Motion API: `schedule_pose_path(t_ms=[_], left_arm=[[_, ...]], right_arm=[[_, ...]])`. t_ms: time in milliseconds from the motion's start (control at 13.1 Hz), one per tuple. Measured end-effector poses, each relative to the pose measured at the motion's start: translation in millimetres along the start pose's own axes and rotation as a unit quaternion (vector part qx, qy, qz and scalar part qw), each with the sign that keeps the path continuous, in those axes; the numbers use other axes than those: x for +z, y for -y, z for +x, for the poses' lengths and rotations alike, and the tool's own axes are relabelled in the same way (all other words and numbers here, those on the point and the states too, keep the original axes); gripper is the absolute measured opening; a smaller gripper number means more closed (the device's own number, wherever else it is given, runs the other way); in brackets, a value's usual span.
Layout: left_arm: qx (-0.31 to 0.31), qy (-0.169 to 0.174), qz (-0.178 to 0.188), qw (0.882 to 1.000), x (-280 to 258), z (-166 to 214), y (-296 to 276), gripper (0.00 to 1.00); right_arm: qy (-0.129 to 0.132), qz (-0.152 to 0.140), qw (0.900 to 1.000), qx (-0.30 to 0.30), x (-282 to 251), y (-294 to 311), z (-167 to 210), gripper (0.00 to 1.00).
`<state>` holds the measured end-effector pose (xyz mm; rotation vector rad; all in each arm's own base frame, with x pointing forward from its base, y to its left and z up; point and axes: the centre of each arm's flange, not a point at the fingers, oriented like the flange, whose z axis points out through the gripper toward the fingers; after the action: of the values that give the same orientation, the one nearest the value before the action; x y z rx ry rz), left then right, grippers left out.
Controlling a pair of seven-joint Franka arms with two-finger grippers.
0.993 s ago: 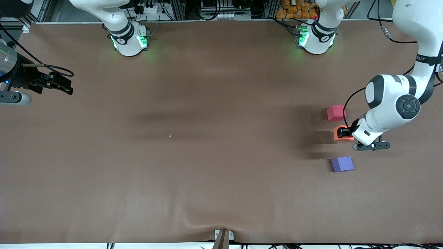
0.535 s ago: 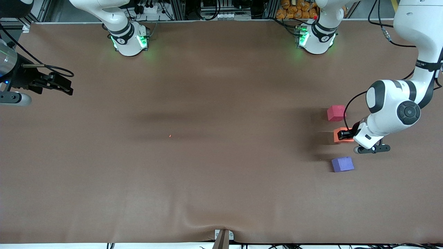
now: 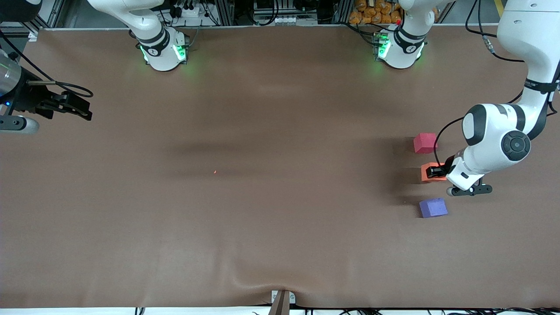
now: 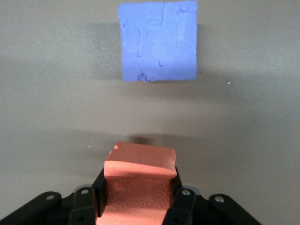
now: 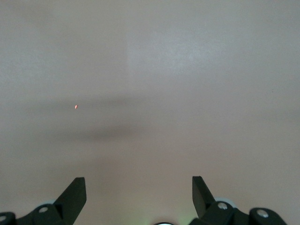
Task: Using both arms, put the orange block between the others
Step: 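Lower the orange cube between the pink and blue cubes, then open the left gripper to release the orange cube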
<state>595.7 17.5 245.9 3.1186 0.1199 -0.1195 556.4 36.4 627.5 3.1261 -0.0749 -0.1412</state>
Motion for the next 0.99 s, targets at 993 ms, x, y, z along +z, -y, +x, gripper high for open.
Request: schedule_pose_path(t_ms=[993], left_arm=[[-0.005,0.003,-0.005,1.0,14,3,5,0.53]], right_arm=[[-0.001,0.0,1.0,0.0,0,0,0,1.0]])
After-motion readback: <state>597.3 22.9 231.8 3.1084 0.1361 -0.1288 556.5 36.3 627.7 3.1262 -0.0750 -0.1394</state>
